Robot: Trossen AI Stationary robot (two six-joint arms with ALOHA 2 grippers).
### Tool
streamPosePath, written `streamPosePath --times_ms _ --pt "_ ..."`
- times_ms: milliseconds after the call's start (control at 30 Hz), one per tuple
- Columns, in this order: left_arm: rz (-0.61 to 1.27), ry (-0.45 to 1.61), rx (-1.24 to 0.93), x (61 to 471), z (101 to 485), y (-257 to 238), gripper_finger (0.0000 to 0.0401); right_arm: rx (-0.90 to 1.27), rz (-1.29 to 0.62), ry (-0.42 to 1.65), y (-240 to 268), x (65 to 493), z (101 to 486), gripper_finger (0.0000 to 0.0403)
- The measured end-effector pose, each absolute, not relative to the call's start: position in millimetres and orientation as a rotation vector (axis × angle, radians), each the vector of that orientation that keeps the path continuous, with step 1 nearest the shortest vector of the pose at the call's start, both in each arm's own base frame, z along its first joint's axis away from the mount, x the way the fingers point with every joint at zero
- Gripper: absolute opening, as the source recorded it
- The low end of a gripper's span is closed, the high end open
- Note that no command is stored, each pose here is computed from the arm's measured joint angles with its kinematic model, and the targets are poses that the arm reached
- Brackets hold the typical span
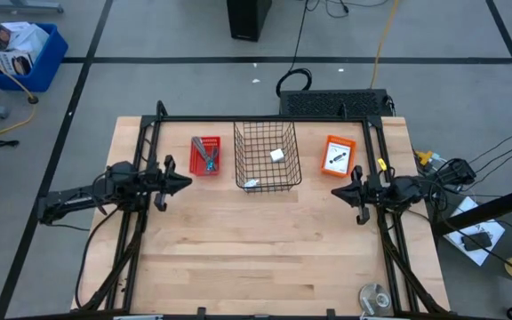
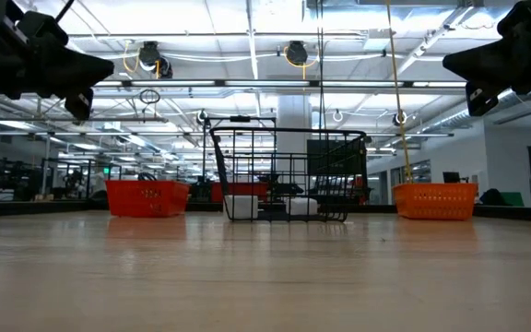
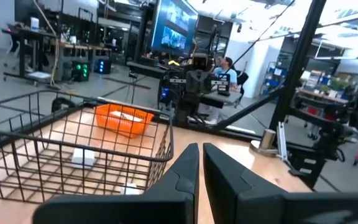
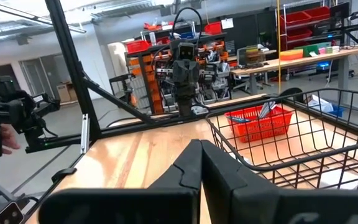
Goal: Pick and place items into bin
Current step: Return to Home Position
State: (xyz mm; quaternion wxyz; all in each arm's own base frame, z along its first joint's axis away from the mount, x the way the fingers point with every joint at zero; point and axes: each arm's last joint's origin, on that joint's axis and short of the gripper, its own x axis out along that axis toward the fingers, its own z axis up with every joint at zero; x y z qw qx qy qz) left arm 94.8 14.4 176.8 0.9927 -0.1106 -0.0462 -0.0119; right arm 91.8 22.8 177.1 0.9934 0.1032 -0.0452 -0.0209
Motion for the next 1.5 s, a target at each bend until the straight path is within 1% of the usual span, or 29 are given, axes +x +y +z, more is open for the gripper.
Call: streamPosePath --times_ms 67,233,400,1500 --pt "-0.022 -0.090 -0.220 95.0 176.6 14.5 0.0026 0.207 -0.041 -0.091 22.9 91.8 177.1 0.0000" --pt "-0.041 -0.072 -0.395 95.1 175.3 14.1 0.0026 0.207 -0.042 -0.091 22.9 91.8 177.1 0.0000" --pt "-0.015 -0.079 -0.483 95.1 175.4 15.0 0.0026 0.207 -0.042 -0.091 22.9 91.8 177.1 0.0000" --pt "-0.009 -0.081 -0.485 95.1 175.4 15.2 0.0026 0.206 -0.041 -0.091 22.9 91.8 177.1 0.0000"
